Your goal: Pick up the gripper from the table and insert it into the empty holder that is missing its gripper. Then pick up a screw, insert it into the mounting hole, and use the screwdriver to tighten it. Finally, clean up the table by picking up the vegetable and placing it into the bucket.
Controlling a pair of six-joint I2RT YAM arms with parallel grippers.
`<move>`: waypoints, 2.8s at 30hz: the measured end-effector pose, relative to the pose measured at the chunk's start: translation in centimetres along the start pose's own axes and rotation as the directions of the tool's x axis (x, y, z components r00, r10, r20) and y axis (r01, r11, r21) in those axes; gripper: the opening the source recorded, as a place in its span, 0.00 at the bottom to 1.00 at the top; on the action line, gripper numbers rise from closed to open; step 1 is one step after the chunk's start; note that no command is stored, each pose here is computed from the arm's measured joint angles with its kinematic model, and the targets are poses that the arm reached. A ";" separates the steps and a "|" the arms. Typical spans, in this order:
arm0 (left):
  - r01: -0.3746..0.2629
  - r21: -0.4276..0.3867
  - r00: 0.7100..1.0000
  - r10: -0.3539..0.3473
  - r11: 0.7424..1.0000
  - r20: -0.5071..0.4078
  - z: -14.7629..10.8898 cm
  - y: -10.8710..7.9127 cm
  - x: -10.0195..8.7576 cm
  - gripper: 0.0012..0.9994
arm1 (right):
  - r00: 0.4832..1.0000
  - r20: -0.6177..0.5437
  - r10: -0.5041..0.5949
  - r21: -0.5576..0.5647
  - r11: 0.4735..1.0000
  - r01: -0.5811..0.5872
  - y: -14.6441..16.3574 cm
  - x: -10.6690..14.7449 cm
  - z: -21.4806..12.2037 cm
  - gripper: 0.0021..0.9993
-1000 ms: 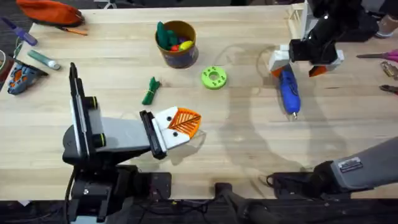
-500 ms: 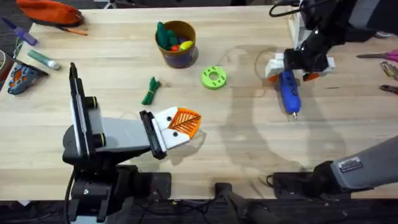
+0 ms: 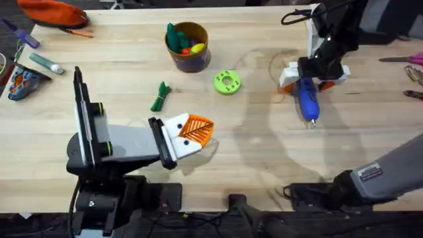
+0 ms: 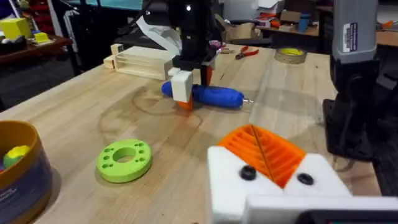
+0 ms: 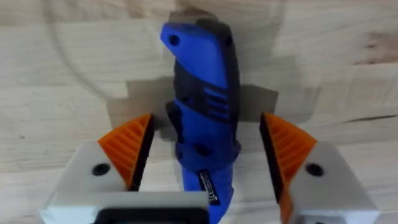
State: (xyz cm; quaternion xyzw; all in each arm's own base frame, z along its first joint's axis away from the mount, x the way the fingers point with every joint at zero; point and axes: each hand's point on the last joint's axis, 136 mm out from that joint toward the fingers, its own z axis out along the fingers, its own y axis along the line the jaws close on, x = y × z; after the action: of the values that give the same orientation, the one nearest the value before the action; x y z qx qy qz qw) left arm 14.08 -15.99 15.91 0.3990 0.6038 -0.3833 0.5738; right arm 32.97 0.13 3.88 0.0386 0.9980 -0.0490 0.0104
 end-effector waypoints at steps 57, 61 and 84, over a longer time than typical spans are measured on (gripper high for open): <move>0.000 0.000 1.000 0.000 1.000 0.000 0.0 0.0 0.0 0.01 | 1.000 -0.010 -0.007 -0.005 1.000 0.007 0.1 0.1 0.2 0.03; 0.000 0.000 1.000 0.000 1.000 0.000 0.0 0.0 0.0 0.01 | 1.000 -0.012 -0.008 0.001 1.000 0.008 0.0 0.2 0.2 0.52; 0.000 0.000 1.000 0.000 1.000 0.000 0.0 0.0 0.0 0.01 | 1.000 0.017 -0.003 0.002 1.000 0.003 -0.3 0.0 -2.0 0.99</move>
State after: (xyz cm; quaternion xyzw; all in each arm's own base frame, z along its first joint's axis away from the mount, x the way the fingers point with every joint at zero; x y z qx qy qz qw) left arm 14.08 -15.99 15.91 0.3990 0.6039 -0.3834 0.5738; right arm 32.90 -0.01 5.91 0.0367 0.9979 -0.0504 0.0189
